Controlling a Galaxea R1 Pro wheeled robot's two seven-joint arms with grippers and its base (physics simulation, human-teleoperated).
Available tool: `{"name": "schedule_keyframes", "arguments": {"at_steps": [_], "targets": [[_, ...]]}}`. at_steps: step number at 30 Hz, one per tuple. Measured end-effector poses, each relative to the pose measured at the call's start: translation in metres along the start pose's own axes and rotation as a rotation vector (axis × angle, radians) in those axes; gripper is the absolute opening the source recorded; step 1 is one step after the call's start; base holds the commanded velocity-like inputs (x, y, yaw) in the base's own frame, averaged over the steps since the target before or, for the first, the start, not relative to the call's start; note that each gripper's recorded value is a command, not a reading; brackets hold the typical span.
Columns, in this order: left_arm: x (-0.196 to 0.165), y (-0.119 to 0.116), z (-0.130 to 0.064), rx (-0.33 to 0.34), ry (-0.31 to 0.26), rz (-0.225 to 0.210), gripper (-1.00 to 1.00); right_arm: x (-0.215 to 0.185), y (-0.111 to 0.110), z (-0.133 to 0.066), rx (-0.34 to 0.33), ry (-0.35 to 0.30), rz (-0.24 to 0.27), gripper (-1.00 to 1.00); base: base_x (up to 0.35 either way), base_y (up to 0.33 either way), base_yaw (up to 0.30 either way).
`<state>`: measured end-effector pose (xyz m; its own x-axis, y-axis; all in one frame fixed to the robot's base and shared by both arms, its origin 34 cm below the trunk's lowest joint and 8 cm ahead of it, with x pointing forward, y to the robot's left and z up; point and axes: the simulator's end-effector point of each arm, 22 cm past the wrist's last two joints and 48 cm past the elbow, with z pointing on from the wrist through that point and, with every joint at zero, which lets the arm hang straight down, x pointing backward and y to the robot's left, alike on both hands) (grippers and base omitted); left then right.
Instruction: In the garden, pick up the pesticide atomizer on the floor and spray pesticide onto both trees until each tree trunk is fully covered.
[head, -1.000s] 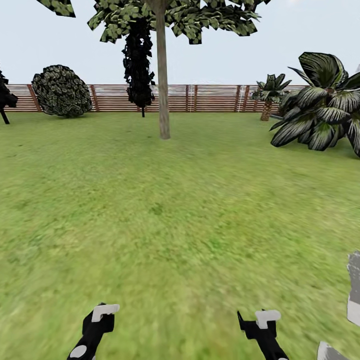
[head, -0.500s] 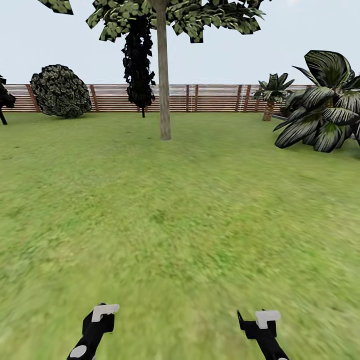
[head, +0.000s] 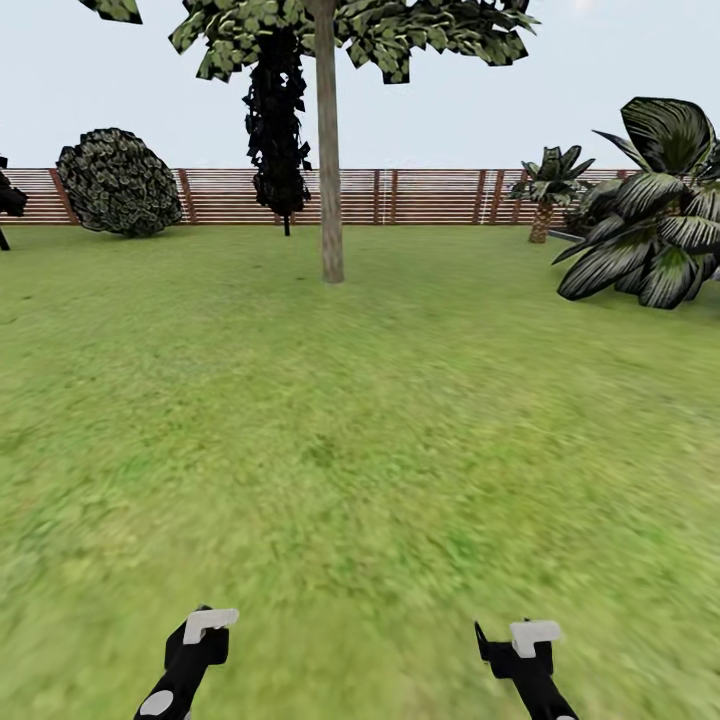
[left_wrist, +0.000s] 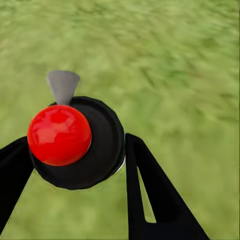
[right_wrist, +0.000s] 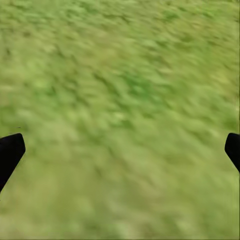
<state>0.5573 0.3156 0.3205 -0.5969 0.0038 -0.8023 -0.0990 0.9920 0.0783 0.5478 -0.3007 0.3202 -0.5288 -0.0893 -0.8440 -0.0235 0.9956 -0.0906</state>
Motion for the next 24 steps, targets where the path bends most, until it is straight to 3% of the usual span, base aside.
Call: {"name": "schedule_keyframes", "arguments": {"at_steps": [24], "targets": [[0.0, 0.0, 0.0, 0.0, 0.0, 0.0, -1.0, 0.0, 0.0, 0.0, 0.0, 0.0, 0.0, 1.0, 0.33, 0.089, 0.0]]}}
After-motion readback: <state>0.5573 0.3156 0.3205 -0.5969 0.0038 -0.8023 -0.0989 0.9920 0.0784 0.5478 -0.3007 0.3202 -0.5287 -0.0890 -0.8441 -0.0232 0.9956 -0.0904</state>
